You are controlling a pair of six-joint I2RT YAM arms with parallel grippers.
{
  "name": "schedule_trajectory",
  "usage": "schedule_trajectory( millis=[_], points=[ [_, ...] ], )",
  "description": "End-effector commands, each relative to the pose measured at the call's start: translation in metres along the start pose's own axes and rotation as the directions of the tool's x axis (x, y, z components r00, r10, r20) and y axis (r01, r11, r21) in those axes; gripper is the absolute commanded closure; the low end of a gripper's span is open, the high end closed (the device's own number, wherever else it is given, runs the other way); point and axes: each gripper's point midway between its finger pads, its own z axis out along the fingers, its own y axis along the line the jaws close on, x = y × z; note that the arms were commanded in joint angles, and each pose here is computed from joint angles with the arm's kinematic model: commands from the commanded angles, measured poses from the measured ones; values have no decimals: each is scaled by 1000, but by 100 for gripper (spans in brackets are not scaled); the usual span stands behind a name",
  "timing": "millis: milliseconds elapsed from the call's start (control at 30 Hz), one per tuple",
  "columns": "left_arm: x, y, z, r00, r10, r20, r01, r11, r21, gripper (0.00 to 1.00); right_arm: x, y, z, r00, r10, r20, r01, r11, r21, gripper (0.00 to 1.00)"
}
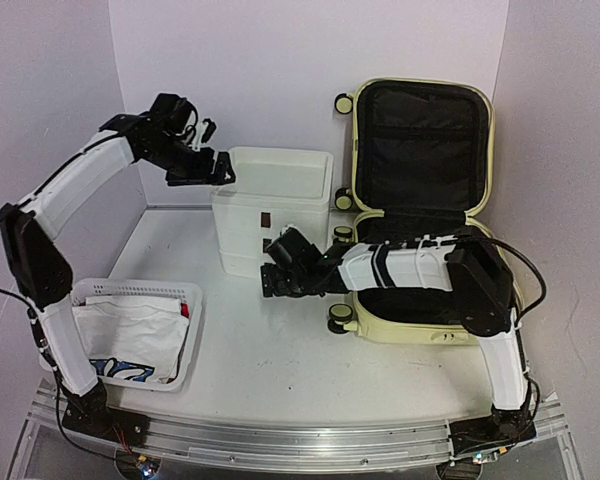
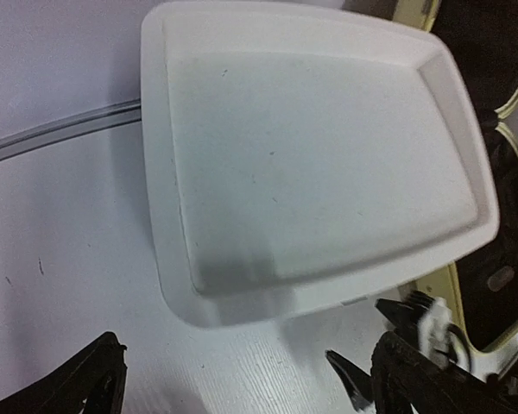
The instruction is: Open, take out, and arrange the luggage
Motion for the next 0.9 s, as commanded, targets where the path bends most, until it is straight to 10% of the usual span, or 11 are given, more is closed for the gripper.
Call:
schedule_trajectory(
  millis=[0,433,867],
  points=[
    [-8,-29,-121,982,40,184,-59,993,98,1,-16,7,21,981,108,162,-115,993,33,3],
    [53,-54,-248,914,97,395,-202,952,232,1,-29,37,55,913,58,403,-97,992,77,14],
    [73,-40,-256,864,106,493,-216,961,173,1,-45,28,63,869,-38,493,-104,961,257,36]
  ],
)
